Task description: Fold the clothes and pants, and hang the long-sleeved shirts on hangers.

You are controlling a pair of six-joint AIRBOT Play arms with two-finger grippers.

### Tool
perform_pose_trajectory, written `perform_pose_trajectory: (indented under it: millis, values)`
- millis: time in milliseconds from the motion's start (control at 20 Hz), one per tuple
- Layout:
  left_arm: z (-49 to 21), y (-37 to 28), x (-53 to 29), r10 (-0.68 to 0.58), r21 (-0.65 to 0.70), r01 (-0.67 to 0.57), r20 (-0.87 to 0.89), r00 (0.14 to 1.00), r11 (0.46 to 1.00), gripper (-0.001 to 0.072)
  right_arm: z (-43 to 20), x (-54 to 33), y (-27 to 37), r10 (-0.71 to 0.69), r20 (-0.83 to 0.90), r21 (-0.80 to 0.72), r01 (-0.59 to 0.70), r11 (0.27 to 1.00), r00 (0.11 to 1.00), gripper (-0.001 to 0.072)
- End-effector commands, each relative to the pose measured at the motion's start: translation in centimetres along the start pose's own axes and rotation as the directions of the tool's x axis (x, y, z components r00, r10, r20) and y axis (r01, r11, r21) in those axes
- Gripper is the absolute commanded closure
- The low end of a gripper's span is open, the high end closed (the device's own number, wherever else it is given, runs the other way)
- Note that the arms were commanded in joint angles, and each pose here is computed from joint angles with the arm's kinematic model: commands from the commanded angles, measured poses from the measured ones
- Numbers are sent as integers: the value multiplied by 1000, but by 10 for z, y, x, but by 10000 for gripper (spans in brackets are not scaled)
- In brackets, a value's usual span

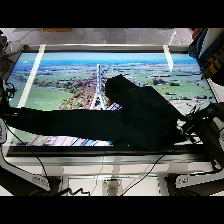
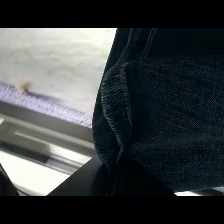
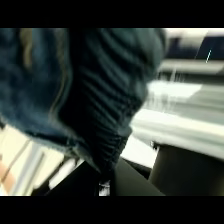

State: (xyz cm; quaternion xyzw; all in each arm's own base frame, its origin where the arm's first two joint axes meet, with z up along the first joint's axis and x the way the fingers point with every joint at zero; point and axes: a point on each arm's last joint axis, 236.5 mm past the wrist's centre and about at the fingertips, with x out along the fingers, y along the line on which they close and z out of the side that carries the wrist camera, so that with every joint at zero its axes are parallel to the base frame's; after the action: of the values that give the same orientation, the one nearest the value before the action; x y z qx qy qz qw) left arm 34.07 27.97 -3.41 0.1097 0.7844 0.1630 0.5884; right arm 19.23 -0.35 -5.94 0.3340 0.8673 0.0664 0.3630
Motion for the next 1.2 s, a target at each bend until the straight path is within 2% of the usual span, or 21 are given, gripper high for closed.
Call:
perform_pose_trajectory:
  millis: [0,200,250,300,350,600,700,900,1050,1150]
  values:
    - [-10,10,8,-10,-37,9,-27,1000,999,681,-22,25,-28,-77,-114,24,80,996,991,678]
    - [-15,18,14,-25,-65,23,-24,999,998,681,-9,17,-79,-296,-60,55,299,953,953,674]
    - [-14,20,15,-24,-69,23,-20,1000,997,680,-3,17,-80,-298,-34,53,299,953,954,541]
    - [-13,21,15,-21,-69,20,-13,1000,997,680,0,17,-79,-293,-21,52,293,955,956,285]
    - [-10,22,15,-17,-68,17,-3,1000,998,680,3,17,-79,-294,-10,51,294,954,956,139]
    - [-11,22,15,-17,-68,17,-5,1000,998,680,10,-5,-73,-304,37,23,303,953,952,143]
    - [-23,19,15,-33,-21,32,-54,998,999,680,16,-24,-67,-310,82,19,310,951,947,143]
    - [-49,21,25,-67,-88,55,-133,989,995,681,32,-64,-54,-325,204,15,329,944,924,143]
    - [-90,20,52,-69,-80,51,-238,969,995,680,41,-86,-48,-331,277,14,340,940,902,143]
    - [-103,25,68,-63,-109,37,-249,967,993,681,44,-95,-45,-332,305,16,344,939,893,144]
